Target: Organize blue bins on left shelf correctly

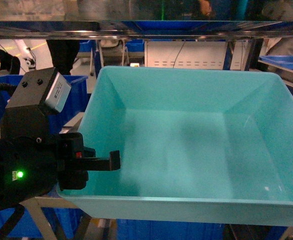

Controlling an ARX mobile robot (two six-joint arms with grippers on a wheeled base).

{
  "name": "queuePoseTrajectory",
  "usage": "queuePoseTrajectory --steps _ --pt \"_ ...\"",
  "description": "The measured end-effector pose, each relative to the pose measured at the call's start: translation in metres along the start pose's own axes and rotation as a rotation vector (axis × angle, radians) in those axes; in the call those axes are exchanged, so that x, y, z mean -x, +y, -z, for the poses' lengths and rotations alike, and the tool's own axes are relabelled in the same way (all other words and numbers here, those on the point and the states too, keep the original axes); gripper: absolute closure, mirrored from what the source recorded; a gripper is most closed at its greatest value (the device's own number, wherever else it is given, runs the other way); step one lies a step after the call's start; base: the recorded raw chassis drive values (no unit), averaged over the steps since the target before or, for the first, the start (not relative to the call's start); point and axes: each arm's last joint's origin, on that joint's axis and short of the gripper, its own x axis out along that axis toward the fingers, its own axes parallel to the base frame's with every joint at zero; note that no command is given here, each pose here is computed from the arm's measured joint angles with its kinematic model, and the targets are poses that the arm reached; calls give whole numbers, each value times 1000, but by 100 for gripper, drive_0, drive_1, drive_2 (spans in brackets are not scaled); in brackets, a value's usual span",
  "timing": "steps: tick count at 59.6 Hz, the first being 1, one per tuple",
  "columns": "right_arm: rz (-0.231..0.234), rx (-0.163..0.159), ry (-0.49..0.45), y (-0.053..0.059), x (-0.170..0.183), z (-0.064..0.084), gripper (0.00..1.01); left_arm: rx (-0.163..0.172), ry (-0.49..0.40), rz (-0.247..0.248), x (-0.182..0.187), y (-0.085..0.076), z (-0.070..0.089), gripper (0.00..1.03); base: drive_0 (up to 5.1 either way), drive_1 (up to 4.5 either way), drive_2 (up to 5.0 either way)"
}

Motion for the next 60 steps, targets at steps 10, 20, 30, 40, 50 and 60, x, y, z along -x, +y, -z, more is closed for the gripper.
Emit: queuePoseTrajectory --steps 10,20,30,40,50,60 --pt "1 3 -5 0 0 -1 99 0 -4 1 0 0 -1 100 4 215 -207" --pt "2 1 -3 -1 0 0 99 2 4 4 -2 0 0 100 0 0 0" --pt "6 19 76 -4 -20 8 99 -11 91 -8 -26 2 3 100 0 0 0" --pt "-3 33 111 -7 -48 -2 99 4 140 -13 -49 5 -12 100 0 0 0" --pt "-17 81 173 -9 -83 -6 99 5 213 -39 -77 7 -12 100 0 0 0" --pt "-32 136 219 -4 -106 4 99 7 281 -61 -98 13 5 101 0 0 0"
